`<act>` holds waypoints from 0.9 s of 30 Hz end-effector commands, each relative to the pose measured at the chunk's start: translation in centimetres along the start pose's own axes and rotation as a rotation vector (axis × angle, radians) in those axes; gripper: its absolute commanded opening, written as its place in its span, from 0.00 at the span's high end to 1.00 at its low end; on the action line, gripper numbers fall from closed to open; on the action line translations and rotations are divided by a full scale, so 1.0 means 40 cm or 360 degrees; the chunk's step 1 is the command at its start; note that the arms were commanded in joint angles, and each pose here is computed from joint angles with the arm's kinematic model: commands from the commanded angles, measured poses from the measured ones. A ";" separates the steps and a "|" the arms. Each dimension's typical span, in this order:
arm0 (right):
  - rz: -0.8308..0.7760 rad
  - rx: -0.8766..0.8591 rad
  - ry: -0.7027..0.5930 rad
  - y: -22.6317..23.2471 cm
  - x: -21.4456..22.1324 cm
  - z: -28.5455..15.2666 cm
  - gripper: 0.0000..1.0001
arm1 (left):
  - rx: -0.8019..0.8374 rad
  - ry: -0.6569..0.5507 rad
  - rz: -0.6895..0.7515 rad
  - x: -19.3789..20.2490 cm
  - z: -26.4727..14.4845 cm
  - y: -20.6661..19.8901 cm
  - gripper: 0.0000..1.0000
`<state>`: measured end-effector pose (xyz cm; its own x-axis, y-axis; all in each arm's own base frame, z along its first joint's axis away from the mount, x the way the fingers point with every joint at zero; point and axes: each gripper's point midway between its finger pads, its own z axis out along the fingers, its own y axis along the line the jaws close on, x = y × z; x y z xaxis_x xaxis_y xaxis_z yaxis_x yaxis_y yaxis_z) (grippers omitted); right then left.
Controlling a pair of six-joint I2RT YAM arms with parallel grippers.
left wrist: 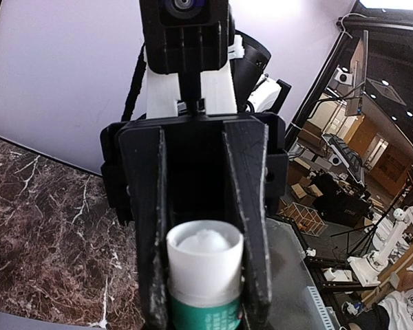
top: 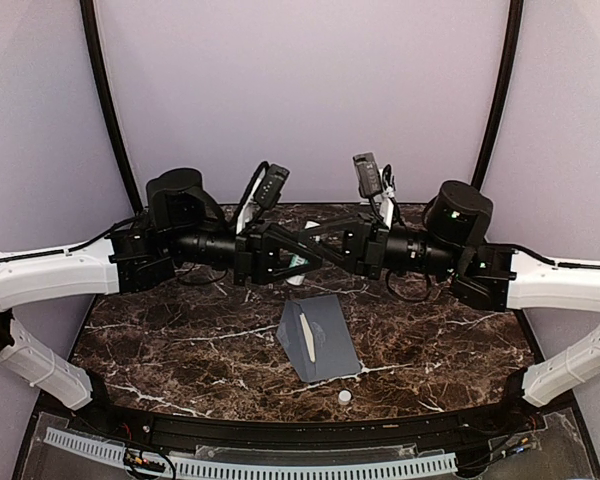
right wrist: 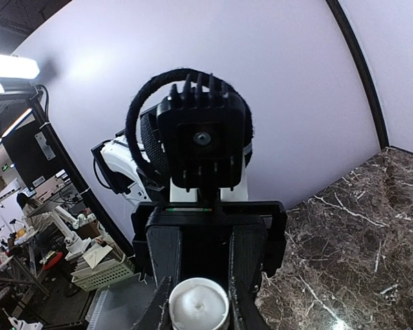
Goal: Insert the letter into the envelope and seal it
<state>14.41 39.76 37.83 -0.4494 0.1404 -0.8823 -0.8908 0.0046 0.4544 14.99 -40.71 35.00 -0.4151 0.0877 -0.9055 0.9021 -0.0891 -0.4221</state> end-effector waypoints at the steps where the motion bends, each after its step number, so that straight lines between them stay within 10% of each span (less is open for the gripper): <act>1: -0.0017 -0.0091 -0.0089 0.036 -0.044 -0.001 0.86 | 0.0048 -0.0035 0.0044 -0.036 0.002 -0.027 0.93; 8: -0.0012 0.0030 -0.0114 0.007 -0.053 -0.018 0.93 | 0.0081 0.0019 -0.0016 0.000 -0.003 -0.030 0.40; 27: 0.0008 -0.0005 -0.0062 0.000 -0.066 -0.048 0.95 | 0.0121 0.0018 -0.0135 0.048 -0.034 -0.050 0.52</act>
<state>16.11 38.01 38.58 -0.4583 0.1663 -0.8731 -0.8813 0.0424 0.4707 13.38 -39.65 32.07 -0.5171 0.1589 -0.8411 0.8383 -0.1044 -0.5351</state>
